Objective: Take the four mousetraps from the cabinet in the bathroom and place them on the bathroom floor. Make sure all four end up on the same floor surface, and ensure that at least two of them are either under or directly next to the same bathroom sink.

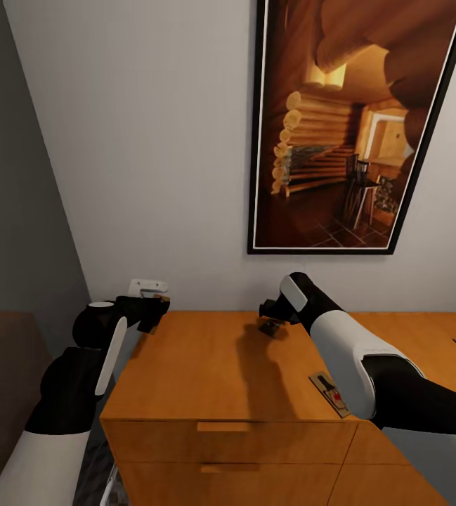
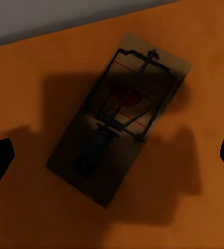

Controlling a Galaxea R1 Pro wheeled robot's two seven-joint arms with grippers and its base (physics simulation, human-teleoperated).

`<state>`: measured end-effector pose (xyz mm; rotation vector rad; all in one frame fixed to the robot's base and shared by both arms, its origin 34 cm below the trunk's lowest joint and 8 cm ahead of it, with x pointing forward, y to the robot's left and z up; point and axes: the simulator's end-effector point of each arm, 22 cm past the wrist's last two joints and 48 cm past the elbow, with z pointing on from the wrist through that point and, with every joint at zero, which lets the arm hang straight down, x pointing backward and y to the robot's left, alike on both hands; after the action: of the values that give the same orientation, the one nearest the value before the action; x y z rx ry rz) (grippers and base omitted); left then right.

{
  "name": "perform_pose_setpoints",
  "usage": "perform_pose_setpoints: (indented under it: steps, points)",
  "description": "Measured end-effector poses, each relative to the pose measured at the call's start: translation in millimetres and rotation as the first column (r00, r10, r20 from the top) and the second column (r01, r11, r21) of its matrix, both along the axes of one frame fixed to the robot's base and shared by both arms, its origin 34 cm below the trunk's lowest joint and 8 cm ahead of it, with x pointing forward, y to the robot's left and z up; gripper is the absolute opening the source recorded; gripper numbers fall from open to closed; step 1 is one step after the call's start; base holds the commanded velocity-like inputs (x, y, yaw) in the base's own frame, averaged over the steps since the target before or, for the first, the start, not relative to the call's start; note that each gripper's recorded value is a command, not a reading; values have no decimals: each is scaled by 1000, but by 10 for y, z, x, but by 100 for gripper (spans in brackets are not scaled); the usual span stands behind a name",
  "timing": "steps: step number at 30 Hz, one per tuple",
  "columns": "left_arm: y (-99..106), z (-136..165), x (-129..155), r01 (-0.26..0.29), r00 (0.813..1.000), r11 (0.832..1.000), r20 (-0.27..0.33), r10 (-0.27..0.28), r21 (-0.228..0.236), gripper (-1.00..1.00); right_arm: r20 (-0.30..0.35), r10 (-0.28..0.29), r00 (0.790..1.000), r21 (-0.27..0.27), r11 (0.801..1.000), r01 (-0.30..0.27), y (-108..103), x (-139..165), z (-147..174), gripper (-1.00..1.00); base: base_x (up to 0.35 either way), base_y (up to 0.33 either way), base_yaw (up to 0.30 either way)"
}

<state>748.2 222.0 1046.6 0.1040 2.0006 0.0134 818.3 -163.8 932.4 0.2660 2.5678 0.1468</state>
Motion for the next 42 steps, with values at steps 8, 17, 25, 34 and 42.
perform_pose_setpoints:
  steps: [8, 17, 25, 34, 42]
  points:
    - [2, -80, -3, 0, 1000, 1000, 1, 0, 0, -100, 2, -1, 1000, 0, 1000, 1, -1, 2, -76, 100, 0, 0, 0]
    - [1, -77, -3, 0, 1000, 1000, 1, 0, 0, -100, 9, -1, 1000, 0, 1000, 1, -1, 23, -32, 100, 0, 0, 0]
    - [1, -93, -3, 0, 1000, 1000, 1, 0, 0, -100, 14, -1, 1000, 0, 1000, 1, -3, 39, -13, 100, 0, 0, 0]
    - [2, -176, -7, 0, 1000, 1000, 2, 0, 0, -100, 18, -1, 1000, 0, 1000, 1, -6, 45, -76, 100, 0, 0, 0]
    - [2, -176, -7, 0, 1000, 1000, 2, 0, 0, -100, 18, -2, 1000, 0, 1000, 2, -7, 47, -74, 100, 0, 0, 0]
